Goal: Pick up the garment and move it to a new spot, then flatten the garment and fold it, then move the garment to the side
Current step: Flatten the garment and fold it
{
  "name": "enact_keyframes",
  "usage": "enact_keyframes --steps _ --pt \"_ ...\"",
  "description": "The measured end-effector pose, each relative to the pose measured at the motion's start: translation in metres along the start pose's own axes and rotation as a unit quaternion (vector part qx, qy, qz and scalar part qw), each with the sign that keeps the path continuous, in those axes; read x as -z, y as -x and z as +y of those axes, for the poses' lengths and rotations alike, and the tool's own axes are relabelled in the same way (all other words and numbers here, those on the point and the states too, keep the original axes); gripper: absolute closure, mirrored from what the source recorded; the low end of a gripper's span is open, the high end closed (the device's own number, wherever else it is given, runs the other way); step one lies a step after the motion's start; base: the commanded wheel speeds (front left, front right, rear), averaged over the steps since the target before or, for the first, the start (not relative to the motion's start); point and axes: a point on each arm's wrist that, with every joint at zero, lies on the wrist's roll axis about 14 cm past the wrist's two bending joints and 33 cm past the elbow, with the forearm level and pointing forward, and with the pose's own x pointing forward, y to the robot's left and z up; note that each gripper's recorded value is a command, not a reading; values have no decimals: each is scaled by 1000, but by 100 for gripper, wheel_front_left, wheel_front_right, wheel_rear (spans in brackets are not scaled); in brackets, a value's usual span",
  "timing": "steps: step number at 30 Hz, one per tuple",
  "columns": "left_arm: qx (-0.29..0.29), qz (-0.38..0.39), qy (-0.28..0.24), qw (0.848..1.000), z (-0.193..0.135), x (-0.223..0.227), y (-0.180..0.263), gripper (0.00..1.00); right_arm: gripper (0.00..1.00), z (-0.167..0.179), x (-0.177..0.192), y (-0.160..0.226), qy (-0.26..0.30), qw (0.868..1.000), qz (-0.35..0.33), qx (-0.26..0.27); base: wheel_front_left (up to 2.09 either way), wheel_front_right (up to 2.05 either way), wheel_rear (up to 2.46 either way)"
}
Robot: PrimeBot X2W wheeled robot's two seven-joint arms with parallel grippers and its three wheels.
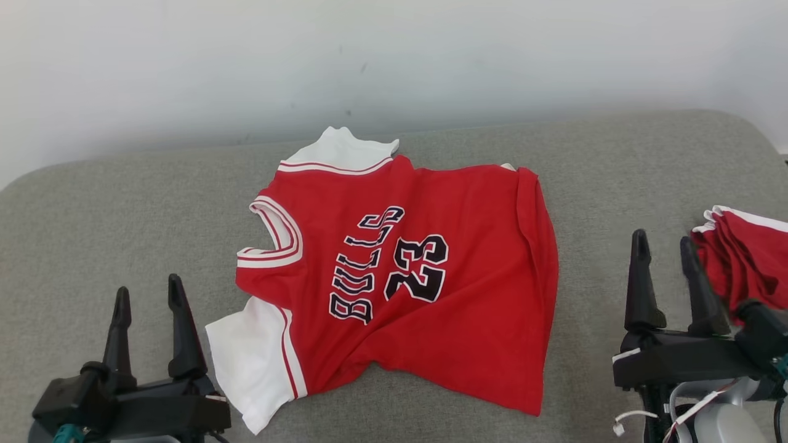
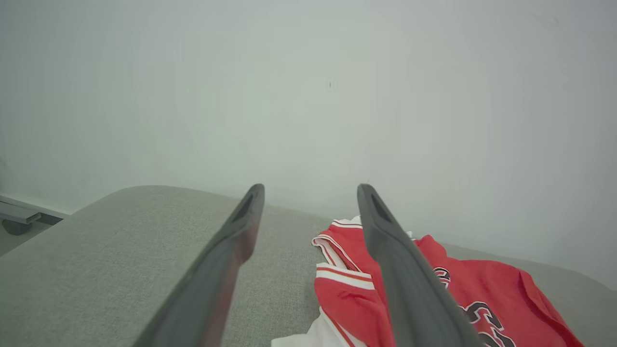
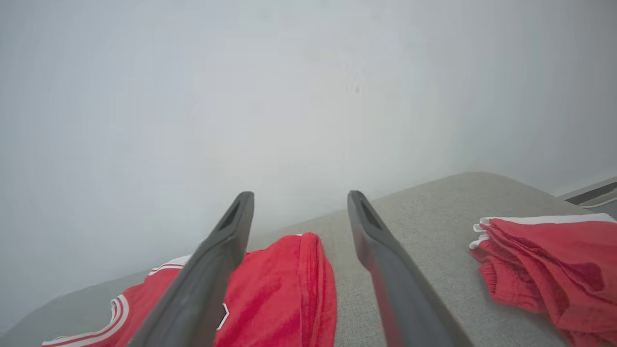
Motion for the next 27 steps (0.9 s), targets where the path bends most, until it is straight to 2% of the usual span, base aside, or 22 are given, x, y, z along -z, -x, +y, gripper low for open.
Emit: enact_keyframes --steps 3,7,15,20,27 --pt "22 3 8 1000 -15 1 2 0 0 -3 -9 2 3 1000 -22 3 0 0 0" --pt "84 26 8 996 -38 12 8 0 0 -5 -12 5 4 999 -33 5 0 0 0" --pt "128 85 0 988 -44 30 25 0 0 -7 -20 14 3 999 -47 7 0 0 0" --pt "134 107 -16 985 -39 35 30 0 0 -6 -24 19 1 999 -54 5 0 0 0" --pt "173 191 -73 964 -34 64 36 0 0 0 -19 22 -1 999 -47 -3 0 0 0"
